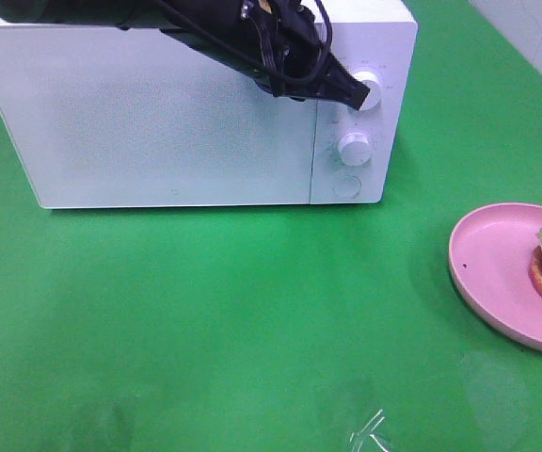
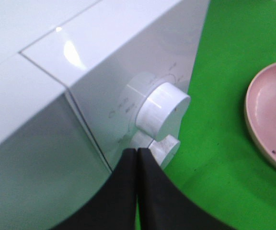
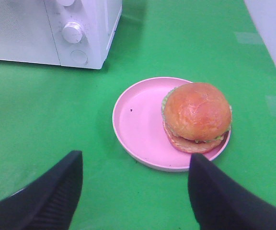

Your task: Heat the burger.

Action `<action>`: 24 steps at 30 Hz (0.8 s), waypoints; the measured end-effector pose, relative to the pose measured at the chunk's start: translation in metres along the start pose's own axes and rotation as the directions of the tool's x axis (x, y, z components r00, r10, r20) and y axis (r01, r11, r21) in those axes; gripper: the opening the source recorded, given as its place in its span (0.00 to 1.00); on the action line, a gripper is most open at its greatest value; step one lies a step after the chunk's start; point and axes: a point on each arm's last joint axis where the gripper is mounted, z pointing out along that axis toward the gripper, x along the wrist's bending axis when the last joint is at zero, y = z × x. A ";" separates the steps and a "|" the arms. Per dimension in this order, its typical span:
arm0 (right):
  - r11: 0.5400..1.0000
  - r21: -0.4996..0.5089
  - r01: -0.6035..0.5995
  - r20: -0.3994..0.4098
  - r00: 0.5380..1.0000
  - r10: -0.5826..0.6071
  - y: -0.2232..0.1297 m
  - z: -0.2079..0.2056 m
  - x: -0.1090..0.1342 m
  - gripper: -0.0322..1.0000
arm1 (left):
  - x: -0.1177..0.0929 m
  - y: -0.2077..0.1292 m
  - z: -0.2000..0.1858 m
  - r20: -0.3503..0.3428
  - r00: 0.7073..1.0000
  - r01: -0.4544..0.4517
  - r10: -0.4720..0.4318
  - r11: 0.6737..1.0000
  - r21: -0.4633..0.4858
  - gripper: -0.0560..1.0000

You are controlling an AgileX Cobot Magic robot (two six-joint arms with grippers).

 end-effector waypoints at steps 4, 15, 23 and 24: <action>1.000 0.000 0.000 0.000 1.000 0.000 0.000 0.000 0.000 0.64 | -0.004 0.005 -0.007 0.033 0.994 -0.107 0.104 0.988 0.112 0.05; 1.000 0.000 0.000 0.000 1.000 0.000 0.000 0.000 0.000 0.64 | -0.010 -0.016 -0.040 0.139 0.990 -0.066 -0.010 0.847 0.527 0.05; 1.000 0.000 0.000 0.000 1.000 0.000 0.000 0.000 0.000 0.64 | 0.029 -0.027 -0.064 -0.008 0.986 0.129 -0.164 0.745 0.654 0.05; 1.000 0.000 0.000 0.000 1.000 0.000 0.000 0.000 0.000 0.64 | 0.042 -0.027 -0.072 -0.055 0.981 0.176 -0.185 0.743 0.646 0.05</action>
